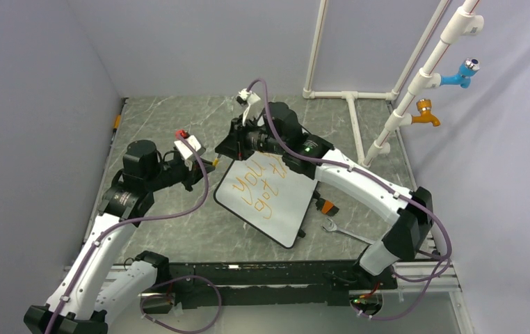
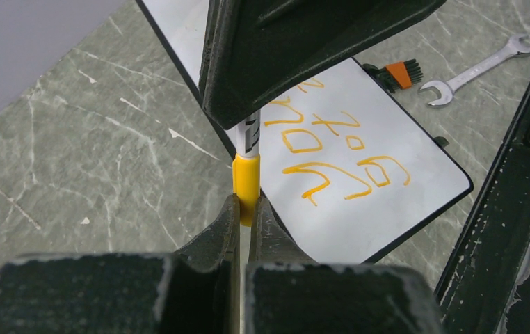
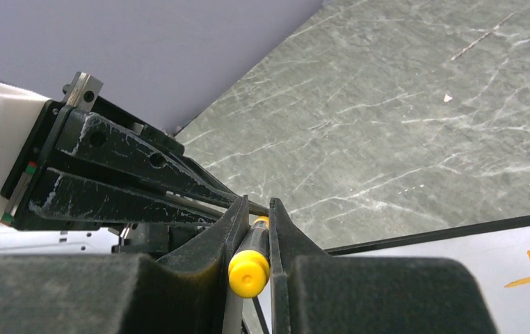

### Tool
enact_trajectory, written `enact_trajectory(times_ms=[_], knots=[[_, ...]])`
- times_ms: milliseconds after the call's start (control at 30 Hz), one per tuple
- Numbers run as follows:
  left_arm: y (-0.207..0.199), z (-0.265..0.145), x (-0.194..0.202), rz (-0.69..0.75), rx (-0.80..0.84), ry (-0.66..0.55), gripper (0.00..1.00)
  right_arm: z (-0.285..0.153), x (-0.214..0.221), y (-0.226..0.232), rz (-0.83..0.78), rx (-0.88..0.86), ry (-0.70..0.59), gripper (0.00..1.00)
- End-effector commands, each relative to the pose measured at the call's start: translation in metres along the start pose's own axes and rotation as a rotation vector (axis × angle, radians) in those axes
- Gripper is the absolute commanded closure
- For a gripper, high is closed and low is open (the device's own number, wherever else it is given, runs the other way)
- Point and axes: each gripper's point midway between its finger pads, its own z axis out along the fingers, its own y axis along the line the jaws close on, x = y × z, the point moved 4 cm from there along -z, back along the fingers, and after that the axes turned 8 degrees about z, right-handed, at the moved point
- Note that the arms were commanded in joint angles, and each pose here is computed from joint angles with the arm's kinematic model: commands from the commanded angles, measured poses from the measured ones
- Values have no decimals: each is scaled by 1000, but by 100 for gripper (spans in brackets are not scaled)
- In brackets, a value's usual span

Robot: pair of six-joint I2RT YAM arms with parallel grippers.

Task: Write a sentence on the whiteboard
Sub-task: Insert the whiteboard marker without the cap into the pen cap.

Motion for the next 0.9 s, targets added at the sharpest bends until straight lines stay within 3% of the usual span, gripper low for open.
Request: enact_trajectory(times_ms=[0,200,567,867], knots=[[5,-7,-56,135,-17,-231,100,17,33,0,83,78,125,100],[8,-12,-62,134,-26,-272,100,34,48,-7,113,116,168,100],[12,-20,-69,146,-35,-308,100,45,74,11,59,11,220,100],[8,-19,-60,144,-12,-287,100,45,69,4,19,63,204,100]])
